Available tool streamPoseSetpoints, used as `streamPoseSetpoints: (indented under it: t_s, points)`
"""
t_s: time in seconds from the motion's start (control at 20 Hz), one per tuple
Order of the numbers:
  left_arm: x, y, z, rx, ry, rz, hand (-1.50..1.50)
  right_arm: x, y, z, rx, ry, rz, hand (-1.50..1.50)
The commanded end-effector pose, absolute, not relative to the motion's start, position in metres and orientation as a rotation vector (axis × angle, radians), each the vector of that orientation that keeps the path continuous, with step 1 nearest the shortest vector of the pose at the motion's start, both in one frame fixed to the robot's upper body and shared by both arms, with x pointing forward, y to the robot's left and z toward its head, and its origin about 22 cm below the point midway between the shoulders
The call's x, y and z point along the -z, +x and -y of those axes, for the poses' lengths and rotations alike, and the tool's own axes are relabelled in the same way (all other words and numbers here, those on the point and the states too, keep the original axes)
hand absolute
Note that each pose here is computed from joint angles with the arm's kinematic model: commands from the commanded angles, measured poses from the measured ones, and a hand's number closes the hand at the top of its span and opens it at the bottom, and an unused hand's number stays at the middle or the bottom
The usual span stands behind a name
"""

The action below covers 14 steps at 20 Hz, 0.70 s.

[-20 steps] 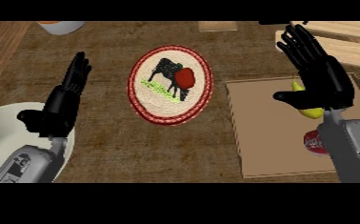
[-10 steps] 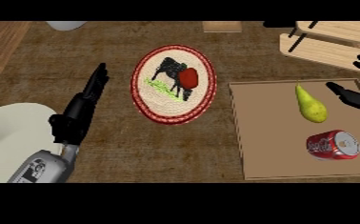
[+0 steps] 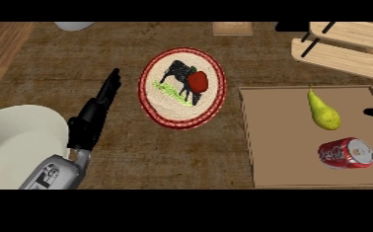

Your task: Pick the pear from the tray and place it in the tiered shelf

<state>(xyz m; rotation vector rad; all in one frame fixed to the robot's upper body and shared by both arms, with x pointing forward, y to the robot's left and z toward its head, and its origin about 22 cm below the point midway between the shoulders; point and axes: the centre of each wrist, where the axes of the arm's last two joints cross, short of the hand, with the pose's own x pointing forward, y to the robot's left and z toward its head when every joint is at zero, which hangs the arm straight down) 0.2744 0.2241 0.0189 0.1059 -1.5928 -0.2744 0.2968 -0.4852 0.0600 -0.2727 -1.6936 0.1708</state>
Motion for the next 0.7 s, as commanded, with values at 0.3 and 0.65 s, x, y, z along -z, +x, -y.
streamPoseSetpoints:
  t_s: [0.3,0.65]
  points:
    - [-0.013,0.274,-0.215,0.268,0.094,1.580,0.00,-0.132,0.329,0.470,-0.602,-0.348,1.492,-1.50]
    - [-0.014,0.275,-0.235,0.251,0.109,1.568,0.00,-0.179,0.326,0.459,-0.988,-0.455,1.261,-1.50]
